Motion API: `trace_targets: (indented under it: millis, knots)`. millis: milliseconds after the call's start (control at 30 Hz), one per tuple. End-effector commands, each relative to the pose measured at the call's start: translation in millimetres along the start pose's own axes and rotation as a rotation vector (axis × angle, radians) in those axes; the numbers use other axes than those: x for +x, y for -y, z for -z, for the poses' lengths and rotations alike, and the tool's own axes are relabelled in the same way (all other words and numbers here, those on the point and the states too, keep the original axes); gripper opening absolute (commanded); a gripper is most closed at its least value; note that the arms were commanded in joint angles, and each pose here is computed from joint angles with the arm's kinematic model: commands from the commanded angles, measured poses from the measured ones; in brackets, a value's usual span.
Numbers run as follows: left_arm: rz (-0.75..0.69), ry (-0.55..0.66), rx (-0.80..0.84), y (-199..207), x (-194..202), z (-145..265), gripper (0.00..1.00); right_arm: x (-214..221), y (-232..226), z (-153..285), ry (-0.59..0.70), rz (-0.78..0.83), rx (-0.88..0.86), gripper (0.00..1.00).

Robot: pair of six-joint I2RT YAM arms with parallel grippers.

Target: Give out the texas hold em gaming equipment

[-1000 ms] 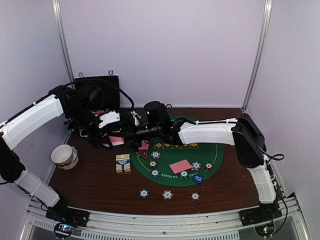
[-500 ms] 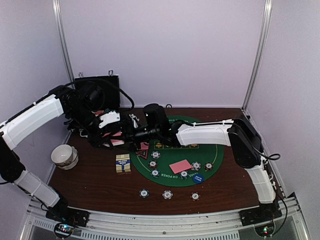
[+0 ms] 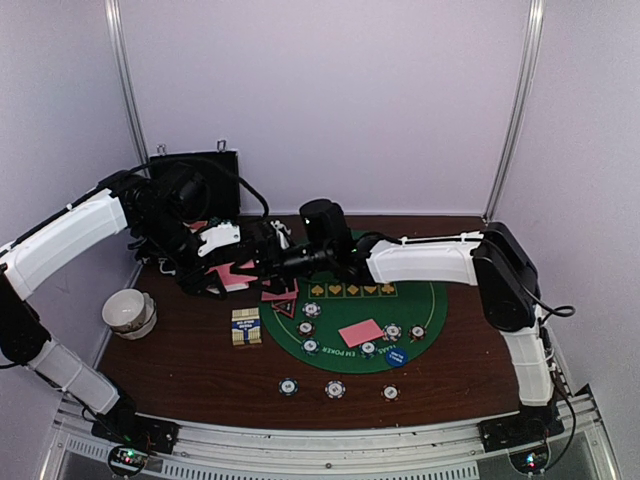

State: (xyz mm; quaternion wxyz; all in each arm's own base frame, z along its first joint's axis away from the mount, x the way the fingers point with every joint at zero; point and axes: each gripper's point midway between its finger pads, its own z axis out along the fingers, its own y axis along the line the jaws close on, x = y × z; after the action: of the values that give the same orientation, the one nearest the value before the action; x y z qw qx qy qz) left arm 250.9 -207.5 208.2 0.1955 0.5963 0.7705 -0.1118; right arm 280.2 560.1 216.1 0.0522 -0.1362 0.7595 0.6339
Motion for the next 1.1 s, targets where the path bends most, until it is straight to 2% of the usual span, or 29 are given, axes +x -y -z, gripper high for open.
trace_targets:
  millis: [0,167,400,800,1067]
  knots:
    - [-0.012,0.055,-0.020,-1.5,-12.2,13.0,0.00,-5.0,8.8,17.3,0.015,-0.024,0.056,0.49]
    - [-0.011,0.050,-0.018,-1.1,-10.9,11.6,0.00,-4.6,-8.7,26.1,0.022,0.000,0.047,0.45]
    - [-0.010,0.045,-0.016,-1.9,-10.5,9.6,0.00,-2.3,-24.6,35.3,0.026,0.007,0.024,0.31]
    - [-0.013,0.030,-0.025,-4.0,-7.7,7.7,0.00,-0.4,-40.1,44.0,0.026,-0.015,-0.028,0.00]
    - [-0.014,0.020,-0.029,-4.9,-5.9,6.4,0.00,-18.4,-38.2,75.6,0.079,-0.024,-0.019,0.00]
